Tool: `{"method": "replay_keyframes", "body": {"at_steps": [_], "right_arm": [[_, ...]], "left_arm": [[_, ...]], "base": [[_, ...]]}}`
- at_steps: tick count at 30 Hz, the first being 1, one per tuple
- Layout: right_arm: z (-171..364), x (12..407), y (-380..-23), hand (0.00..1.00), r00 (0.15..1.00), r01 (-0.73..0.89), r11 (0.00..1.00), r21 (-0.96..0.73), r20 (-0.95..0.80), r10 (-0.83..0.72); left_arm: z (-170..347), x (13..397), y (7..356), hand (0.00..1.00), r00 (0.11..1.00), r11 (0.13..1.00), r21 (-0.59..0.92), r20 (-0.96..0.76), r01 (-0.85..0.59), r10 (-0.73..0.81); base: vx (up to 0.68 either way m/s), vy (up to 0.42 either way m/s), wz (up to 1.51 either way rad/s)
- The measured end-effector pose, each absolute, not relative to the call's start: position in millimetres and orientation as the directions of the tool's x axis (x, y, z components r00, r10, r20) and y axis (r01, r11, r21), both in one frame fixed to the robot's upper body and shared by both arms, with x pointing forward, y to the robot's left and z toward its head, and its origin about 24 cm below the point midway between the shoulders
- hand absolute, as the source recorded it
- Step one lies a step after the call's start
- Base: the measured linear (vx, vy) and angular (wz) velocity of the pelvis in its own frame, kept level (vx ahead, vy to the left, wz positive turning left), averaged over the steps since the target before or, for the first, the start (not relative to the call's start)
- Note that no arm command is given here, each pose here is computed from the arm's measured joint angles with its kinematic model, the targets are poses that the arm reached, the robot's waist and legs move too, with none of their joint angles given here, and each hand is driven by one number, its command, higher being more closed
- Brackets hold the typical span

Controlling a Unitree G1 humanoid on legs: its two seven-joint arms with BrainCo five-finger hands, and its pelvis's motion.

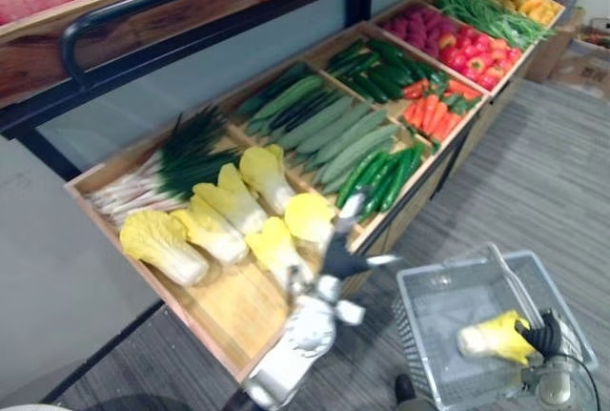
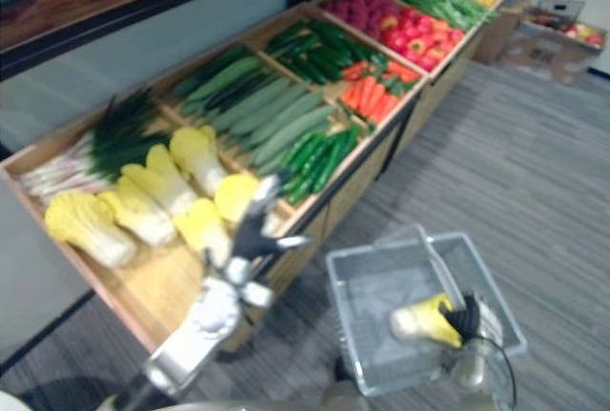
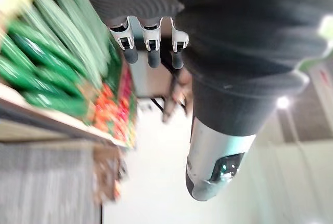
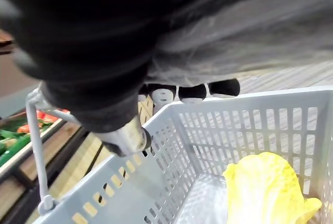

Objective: Pick vegetable in the basket

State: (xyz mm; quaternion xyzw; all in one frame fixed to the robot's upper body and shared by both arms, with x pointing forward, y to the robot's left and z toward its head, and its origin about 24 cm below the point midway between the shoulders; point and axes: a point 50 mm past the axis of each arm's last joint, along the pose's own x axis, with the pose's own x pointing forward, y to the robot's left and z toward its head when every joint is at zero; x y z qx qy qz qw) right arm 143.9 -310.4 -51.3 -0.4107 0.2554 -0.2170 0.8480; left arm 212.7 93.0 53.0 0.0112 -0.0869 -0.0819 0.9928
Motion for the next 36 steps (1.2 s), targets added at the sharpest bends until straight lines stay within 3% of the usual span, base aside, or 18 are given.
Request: {"method": "replay_keyframes", "body": {"at_steps": [3,7,14,18,21,27,36], "right_arm": [[-60.4,130.8,-316.8,1.0,0.732,0.142,0.566,-0.812,-0.299,-0.612],[-72.6,113.9,-320.0,1.0,0.663,0.156,0.58,-0.8,-0.35,-0.661],[-87.6,92.9,-322.8,1.0,0.541,0.211,0.595,-0.775,-0.415,-0.732],[-81.9,105.0,-311.2,1.0,0.566,0.273,0.605,-0.748,-0.384,-0.73],[-74.6,126.4,-304.8,1.0,0.603,0.313,0.609,-0.728,-0.343,-0.72],[-71.9,125.0,-308.4,1.0,0.602,0.304,0.581,-0.755,-0.32,-0.731],[-72.3,112.1,-316.5,1.0,0.563,0.314,0.554,-0.771,-0.319,-0.763]], "left_arm": [[25.7,195.3,128.1,0.0,0.998,0.997,0.068,0.04,0.043,-0.046],[3.4,179.2,149.6,0.0,0.997,0.994,0.101,-0.068,-0.04,0.047],[5.2,180.9,135.8,0.0,0.998,0.997,0.068,-0.053,-0.035,0.038],[8.1,183.4,128.3,0.0,0.999,0.992,0.121,-0.028,0.034,-0.031],[11.0,188.3,135.3,0.0,1.0,0.989,0.149,-0.009,0.006,-0.005],[11.8,189.7,146.8,0.0,0.999,0.985,0.166,-0.005,-0.04,0.041],[10.3,194.9,147.3,0.0,0.99,0.981,0.135,-0.007,-0.136,0.138]], "base": [[-0.01,-0.021,0.14],[-0.02,-0.017,0.1],[-0.09,0.022,0.0],[-0.21,0.137,-0.55],[-0.37,0.152,-1.26],[-0.22,0.091,-0.75],[-0.24,-0.234,-0.51]]}}
